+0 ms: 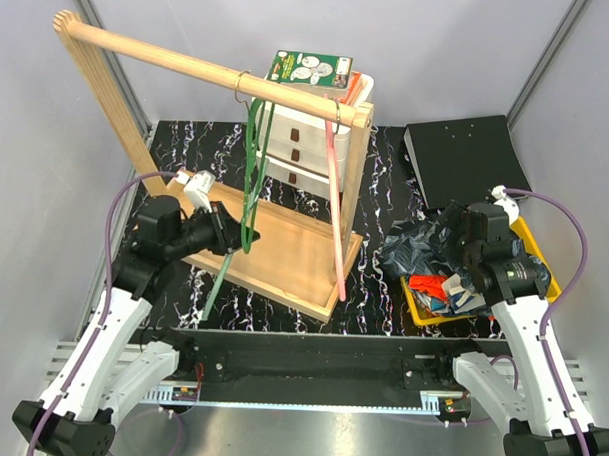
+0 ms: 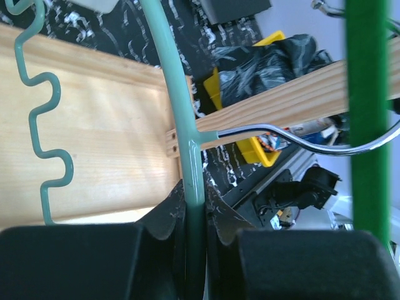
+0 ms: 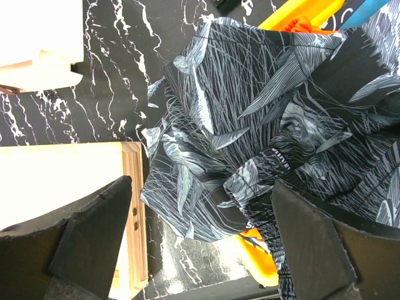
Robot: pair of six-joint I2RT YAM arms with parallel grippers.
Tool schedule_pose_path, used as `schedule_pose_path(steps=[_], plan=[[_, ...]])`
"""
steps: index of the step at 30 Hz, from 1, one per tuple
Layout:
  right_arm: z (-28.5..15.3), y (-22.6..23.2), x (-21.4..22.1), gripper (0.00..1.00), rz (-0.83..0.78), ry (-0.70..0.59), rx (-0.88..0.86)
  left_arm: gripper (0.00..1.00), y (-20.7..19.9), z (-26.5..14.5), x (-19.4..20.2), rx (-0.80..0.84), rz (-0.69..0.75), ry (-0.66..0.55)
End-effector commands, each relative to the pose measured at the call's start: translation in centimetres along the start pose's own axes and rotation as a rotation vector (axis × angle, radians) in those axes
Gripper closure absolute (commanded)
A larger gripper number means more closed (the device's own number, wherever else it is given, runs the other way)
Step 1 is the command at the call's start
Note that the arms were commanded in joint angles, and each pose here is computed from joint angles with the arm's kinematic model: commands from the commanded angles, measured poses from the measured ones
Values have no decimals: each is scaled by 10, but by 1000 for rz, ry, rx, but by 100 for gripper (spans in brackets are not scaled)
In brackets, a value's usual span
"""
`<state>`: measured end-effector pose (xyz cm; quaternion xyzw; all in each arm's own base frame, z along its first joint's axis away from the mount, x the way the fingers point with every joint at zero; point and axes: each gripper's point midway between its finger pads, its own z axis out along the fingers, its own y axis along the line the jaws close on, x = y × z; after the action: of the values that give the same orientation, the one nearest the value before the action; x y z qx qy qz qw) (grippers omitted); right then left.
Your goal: Remove the shorts from the hanger
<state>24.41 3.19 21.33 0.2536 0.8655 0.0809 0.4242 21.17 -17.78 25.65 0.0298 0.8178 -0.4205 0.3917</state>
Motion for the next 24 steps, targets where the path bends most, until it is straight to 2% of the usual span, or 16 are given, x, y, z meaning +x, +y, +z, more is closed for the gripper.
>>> schedule_pose_path(steps=[1, 7, 11, 17, 22, 24], plan=[[-4, 4, -1, 0, -23, -11, -33, 100, -45, -14, -42, 173, 101, -127], [-6, 3, -1, 0, -31, -10, -34, 100, -47, -18, -57, 242, 51, -135], [-8, 4, -2, 0, -33, -13, -40, 100, -55, -27, -68, 349, 9, -159], [-8, 4, 0, 0, -32, -7, -43, 100, -58, -32, -78, 385, -26, -167], [-9, 3, 3, 0, -31, -1, -47, 100, -44, -42, -92, 253, -42, -211], [-10, 4, 2, 0, -31, -2, -50, 100, -49, -56, -115, 169, 10, -311]])
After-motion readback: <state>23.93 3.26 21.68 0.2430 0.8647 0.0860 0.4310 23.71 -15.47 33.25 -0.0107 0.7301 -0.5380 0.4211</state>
